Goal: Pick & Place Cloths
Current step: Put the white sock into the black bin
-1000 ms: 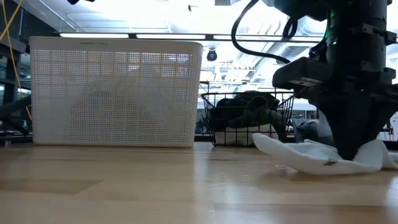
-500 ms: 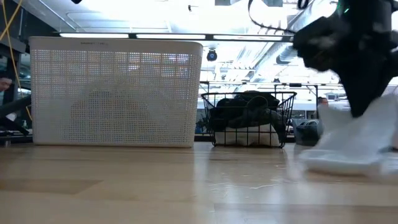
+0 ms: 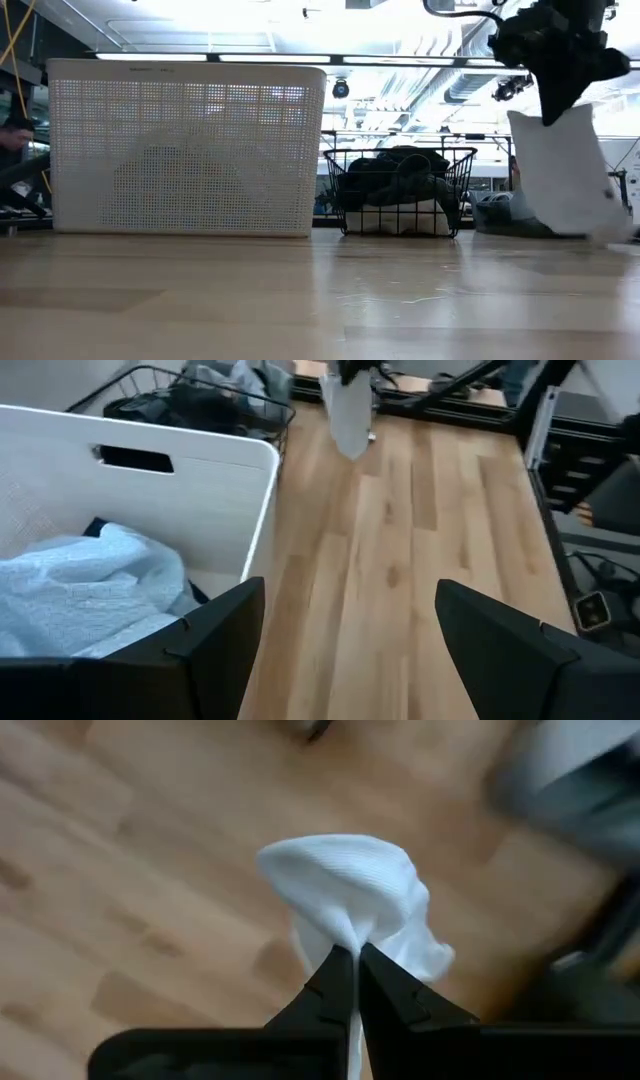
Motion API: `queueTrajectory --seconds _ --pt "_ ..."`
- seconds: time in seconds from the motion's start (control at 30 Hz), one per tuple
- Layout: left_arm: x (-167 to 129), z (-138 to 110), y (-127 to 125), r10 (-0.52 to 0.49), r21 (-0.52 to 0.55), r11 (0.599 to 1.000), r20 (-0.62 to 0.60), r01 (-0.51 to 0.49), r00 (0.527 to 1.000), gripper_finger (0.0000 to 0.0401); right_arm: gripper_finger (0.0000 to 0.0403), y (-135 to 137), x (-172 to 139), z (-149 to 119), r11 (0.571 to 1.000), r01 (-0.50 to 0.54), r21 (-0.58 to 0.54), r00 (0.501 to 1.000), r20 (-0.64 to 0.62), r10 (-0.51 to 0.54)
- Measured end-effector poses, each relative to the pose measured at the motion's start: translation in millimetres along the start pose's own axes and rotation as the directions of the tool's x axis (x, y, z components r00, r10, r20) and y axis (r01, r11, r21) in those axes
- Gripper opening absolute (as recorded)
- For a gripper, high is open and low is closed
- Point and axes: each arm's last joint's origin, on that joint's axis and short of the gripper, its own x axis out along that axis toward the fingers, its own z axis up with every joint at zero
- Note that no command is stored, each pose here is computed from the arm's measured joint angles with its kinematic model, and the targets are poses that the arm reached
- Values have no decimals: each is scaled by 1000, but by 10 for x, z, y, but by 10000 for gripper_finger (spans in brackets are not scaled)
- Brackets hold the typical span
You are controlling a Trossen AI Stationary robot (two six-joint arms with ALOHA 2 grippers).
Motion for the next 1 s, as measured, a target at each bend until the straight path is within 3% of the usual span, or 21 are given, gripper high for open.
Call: queueTrajectory --seconds 0.27,0.47,0.57,0.67,0.77,0.9,1.0 --pt "63 1 -15 36 -27 999 -11 -36 999 289 4 -382 -240 253 982 85 -170 987 149 -59" --pt "123 -1 -36 46 -81 996 -27 -48 999 289 4 -525 -582 436 908 291 -303 926 329 -186" --pt "142 -2 -41 54 -126 990 -32 -57 998 289 4 -585 -729 509 836 423 -349 866 427 -260" --pt "173 -5 -52 58 -161 985 -41 -64 997 289 4 -656 -780 573 699 566 -437 802 486 -346" --pt "201 -7 -62 61 -179 981 -51 -69 997 289 4 -717 -762 648 573 639 -514 767 487 -418" --pt "236 -10 -74 65 -177 981 -62 -75 996 289 4 -756 -677 797 505 654 -563 755 439 -487" --pt "265 -13 -84 68 -173 982 -70 -79 995 289 4 -754 -580 929 500 636 -588 765 394 -509"
